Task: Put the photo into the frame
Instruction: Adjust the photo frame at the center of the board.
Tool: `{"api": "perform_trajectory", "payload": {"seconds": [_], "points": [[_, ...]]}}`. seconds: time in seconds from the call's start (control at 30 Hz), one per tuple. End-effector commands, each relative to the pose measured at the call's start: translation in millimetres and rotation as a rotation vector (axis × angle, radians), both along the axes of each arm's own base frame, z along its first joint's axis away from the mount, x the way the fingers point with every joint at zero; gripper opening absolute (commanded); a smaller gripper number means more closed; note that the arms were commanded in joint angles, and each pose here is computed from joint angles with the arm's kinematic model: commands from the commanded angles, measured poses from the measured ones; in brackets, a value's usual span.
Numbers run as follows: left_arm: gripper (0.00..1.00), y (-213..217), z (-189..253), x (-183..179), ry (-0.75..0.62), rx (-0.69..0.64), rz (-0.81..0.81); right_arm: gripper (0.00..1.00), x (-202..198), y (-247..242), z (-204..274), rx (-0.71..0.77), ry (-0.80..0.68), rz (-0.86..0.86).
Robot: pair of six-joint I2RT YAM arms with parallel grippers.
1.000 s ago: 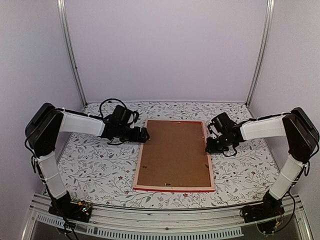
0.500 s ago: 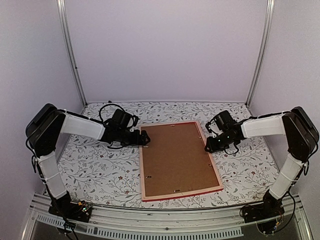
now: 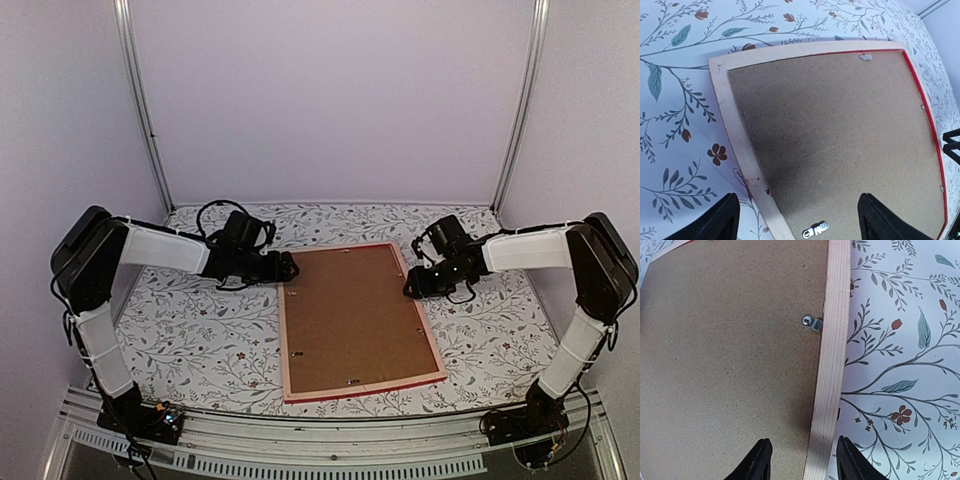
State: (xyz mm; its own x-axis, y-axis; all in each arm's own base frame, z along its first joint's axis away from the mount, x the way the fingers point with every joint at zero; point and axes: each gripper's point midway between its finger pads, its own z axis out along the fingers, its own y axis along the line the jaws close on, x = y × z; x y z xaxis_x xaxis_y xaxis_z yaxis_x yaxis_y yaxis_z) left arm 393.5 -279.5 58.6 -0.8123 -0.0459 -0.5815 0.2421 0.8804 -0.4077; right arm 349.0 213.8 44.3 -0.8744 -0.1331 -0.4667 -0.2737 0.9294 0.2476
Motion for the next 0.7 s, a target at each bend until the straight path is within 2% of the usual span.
{"api": "perform_trajectory", "payload": {"seconds": [0.0,0.13,0.27,0.67], "points": [[0.84,8,15,11,-0.046,0.017,0.031,0.52,12,4,28,0.045,-0.069,-0.041],[0.86,12,11,16,-0.05,0.035,0.046,0.58,13,14,47,0.103,-0.101,-0.036],[0.86,10,14,20,-0.058,0.029,0.04,0.6,12,27,54,0.122,-0.113,-0.021],[0.87,-8,8,41,-0.064,0.022,0.013,0.61,23,18,31,0.037,-0.083,-0.118]]}}
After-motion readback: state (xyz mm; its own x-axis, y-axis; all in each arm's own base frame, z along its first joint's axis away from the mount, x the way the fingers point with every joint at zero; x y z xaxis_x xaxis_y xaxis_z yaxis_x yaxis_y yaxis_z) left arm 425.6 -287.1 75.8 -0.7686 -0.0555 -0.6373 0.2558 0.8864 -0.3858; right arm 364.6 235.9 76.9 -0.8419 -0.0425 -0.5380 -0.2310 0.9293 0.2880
